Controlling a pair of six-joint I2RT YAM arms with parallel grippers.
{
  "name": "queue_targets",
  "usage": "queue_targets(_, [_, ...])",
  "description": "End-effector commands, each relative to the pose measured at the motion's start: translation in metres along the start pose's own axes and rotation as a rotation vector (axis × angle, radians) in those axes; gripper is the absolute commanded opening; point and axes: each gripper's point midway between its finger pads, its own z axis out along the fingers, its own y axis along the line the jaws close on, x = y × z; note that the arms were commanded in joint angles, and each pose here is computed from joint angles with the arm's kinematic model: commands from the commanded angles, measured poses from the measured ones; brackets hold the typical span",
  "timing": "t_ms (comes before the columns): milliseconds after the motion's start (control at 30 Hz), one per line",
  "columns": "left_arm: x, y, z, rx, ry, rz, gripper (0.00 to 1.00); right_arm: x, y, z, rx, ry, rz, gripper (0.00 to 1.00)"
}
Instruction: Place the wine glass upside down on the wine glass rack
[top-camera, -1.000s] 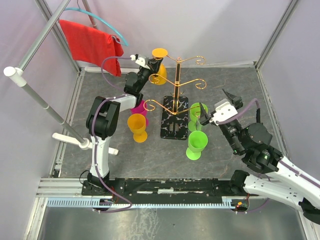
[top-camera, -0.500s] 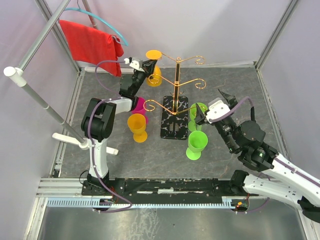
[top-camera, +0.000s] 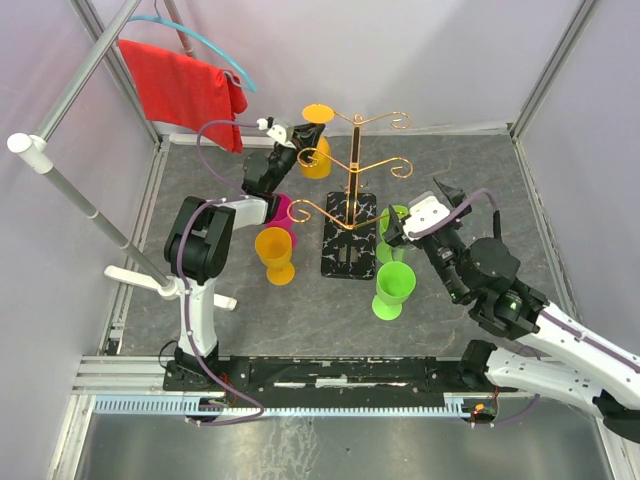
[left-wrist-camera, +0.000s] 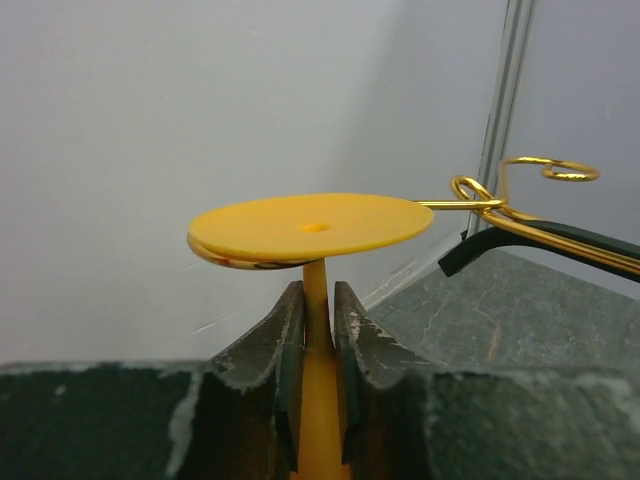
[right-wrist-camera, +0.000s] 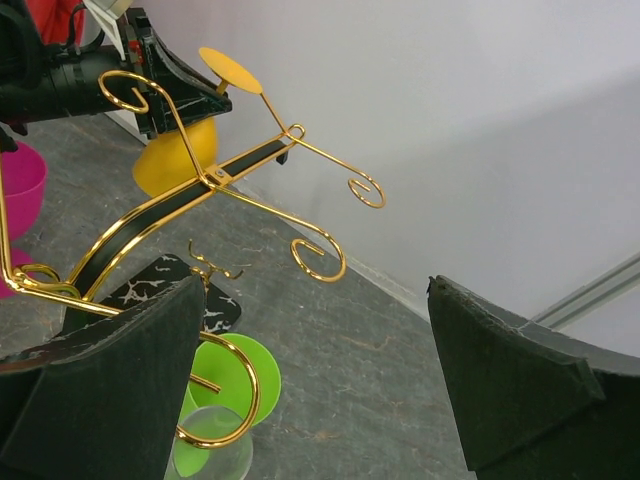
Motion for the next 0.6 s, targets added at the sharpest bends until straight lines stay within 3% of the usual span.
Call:
queue_targets(0, [-0.048, -0.016, 0.012, 0.062, -0.121, 0.077, 0.3, -0.012, -0.016, 0.002, 0.075, -0.012, 0.046, 1.0])
queue_targets(67, [-0.047, -0.014, 0.012, 0.051, -0.119, 0.072, 0.42, -0.008, -0.015, 0.005, 0.08, 0.03, 0.044, 1.0])
queue_targets(200, [-0.05, -0.011, 0.006, 0.018, -0.115, 0.08, 0.54, -0.007, -0.014, 0.01, 0.083, 0.083, 0.059, 1.0])
queue_targets(567, [-0.073, -0.002, -0.022, -0.052, -0.061, 0.104, 0.64, -0.016, -0.015, 0.015, 0.074, 0.097, 0.14, 1.0])
